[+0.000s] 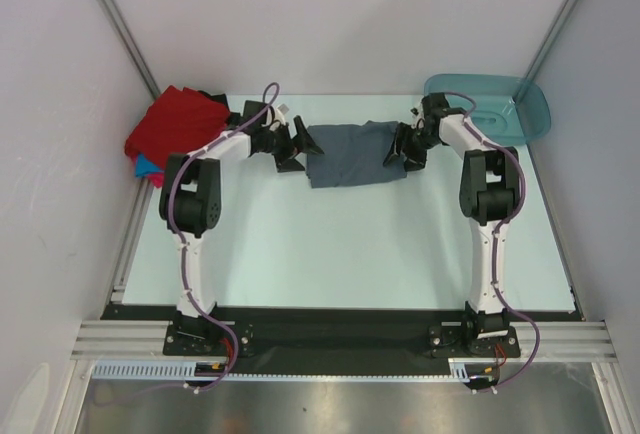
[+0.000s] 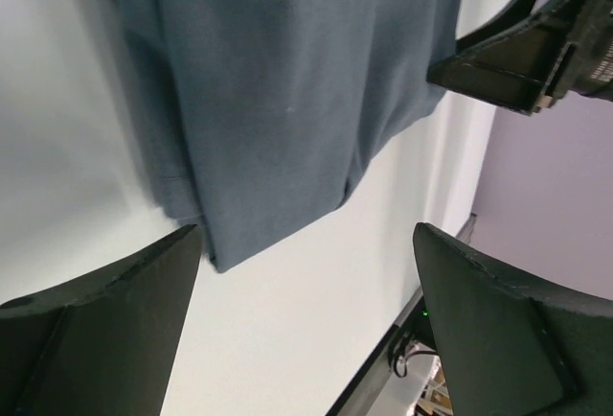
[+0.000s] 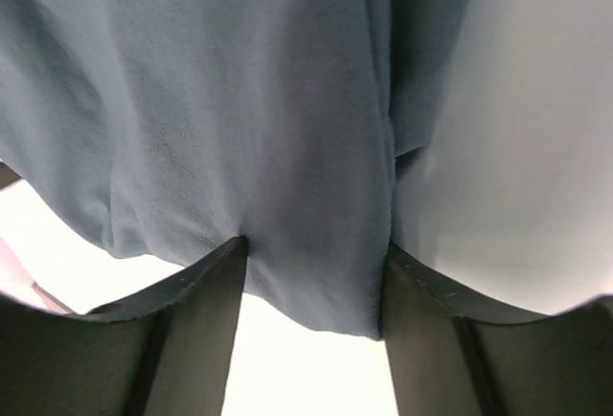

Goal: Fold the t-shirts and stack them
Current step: Fold the tshirt

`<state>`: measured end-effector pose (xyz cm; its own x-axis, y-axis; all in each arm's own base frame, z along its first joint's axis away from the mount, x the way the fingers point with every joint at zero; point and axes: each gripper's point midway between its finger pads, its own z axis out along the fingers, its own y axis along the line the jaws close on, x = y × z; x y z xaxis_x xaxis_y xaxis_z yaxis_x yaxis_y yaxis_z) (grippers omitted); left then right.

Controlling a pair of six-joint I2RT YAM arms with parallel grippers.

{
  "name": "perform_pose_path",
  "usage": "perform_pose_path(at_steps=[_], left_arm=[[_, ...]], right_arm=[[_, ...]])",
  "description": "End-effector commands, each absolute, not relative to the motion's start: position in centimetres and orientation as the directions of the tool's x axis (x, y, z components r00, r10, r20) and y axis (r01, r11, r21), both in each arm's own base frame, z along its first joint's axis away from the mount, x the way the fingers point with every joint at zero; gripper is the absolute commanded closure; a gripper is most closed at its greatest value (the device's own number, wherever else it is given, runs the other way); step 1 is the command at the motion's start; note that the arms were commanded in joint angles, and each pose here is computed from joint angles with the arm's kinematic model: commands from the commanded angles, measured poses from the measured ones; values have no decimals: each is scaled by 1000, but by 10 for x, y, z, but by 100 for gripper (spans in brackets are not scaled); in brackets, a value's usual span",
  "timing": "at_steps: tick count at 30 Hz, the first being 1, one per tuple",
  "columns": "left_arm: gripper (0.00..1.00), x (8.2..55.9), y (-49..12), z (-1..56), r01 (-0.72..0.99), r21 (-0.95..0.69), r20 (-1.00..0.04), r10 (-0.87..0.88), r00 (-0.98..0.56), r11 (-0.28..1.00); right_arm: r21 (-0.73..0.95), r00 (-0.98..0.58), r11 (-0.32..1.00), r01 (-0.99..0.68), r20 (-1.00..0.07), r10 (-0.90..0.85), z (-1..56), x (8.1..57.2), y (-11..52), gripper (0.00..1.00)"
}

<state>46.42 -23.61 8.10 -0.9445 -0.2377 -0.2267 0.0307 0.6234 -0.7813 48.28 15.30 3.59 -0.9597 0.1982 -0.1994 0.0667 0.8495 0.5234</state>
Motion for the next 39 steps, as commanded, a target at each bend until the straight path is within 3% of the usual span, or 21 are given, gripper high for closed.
perform_pose_path(at_steps=[1, 10, 15, 17, 21, 24, 39], left_arm=[[3, 462, -259, 96, 83, -823, -238, -207, -949, 562], [30, 431, -277, 61, 15, -842, -124, -167, -978, 540], [60, 415, -268, 48, -5, -810, -107, -156, -982, 586], [62, 410, -262, 40, -23, -781, -99, -160, -982, 624], [80, 395, -250, 31, -34, -734, -84, -142, -986, 678], [84, 385, -242, 27, -34, -701, -83, -129, -988, 712], [83, 355, -226, 91, 103, -671, -238, -82, -968, 734]], right_arm=[[569, -963, 819, 70, -175, 204, 39, 477, 163, 40], [568, -970, 820, 68, -155, 187, 40, 453, 163, 55], [560, -975, 826, 69, -139, 176, 39, 438, 162, 69], [551, -976, 831, 75, -129, 173, 38, 430, 160, 74], [544, -979, 835, 80, -114, 168, 37, 416, 157, 81], [537, -982, 839, 86, -97, 163, 41, 402, 155, 85], [437, -993, 893, 106, 1, 117, 84, 274, 144, 89]])
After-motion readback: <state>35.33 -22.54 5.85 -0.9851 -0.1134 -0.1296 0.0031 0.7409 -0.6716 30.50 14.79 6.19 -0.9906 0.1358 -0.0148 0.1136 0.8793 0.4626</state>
